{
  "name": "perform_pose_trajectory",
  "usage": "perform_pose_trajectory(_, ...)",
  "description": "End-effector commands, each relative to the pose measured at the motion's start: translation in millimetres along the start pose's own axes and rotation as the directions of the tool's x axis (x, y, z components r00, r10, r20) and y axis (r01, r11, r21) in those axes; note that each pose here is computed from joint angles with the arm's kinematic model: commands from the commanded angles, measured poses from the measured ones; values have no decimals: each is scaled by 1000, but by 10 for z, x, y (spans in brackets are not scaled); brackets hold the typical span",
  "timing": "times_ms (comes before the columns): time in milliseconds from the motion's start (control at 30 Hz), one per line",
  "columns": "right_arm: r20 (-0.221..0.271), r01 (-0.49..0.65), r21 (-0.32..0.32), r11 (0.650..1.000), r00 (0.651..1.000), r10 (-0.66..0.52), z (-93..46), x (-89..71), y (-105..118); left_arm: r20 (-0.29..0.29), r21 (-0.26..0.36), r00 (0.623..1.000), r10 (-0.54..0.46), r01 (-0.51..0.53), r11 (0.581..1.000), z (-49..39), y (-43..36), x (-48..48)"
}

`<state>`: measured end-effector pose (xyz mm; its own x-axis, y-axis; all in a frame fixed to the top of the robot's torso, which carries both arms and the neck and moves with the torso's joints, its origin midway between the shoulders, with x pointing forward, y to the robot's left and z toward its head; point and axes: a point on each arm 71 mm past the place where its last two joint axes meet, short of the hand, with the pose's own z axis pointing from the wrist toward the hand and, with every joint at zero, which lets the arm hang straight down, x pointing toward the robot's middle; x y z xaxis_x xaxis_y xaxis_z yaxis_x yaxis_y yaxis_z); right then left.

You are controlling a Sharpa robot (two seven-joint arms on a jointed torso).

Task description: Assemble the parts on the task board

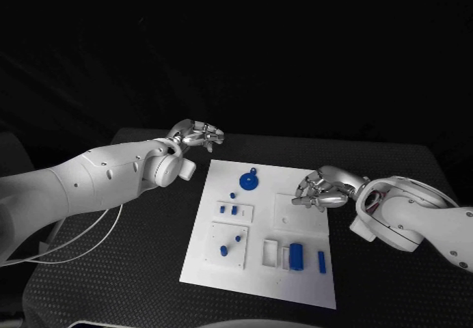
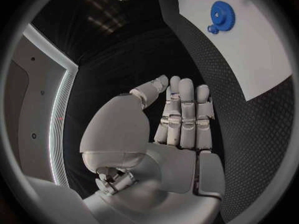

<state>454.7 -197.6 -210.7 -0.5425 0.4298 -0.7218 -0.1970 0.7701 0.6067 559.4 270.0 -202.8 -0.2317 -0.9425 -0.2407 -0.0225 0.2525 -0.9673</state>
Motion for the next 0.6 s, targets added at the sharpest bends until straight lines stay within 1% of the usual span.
perform_pose_trajectory(33, -135, -175, 157, 972, 971, 196, -79, 123, -150, -31, 5, 999, -10, 11, 1000, -15, 20, 93)
perform_pose_trajectory(67, -153, -165, 174, 971, 969, 192, -106, 143, -180, -36, 5, 999, -13, 13, 1000, -26, 28, 108)
perform_pose_trajectory(100, -193, -139, 194, 971, 965, 177, -131, 171, -205, -40, 5, 999, -15, 15, 1000, -41, 32, 117)
perform_pose_trajectory(167, -247, -106, 236, 966, 955, 165, -174, 204, -247, -44, 4, 999, -18, 18, 1000, -61, 37, 122)
perform_pose_trajectory(233, -294, -69, 278, 958, 943, 153, -220, 239, -303, -49, 2, 999, -20, 20, 1000, -74, 45, 134)
perform_pose_trajectory(267, -309, -54, 289, 956, 940, 146, -233, 249, -321, -51, 2, 998, -21, 21, 1000, -81, 46, 136)
perform_pose_trajectory(367, -330, -23, 319, 948, 935, 133, -273, 280, -362, -56, 3, 998, -26, 26, 1000, -119, 47, 135)
perform_pose_trajectory(467, -329, -5, 330, 944, 937, 120, -298, 324, -380, -61, 3, 998, -34, 34, 999, -153, 54, 136)
perform_pose_trajectory(600, -305, -18, 344, 939, 943, 130, -312, 423, -388, -66, 4, 997, -43, 43, 999, -183, 54, 153)
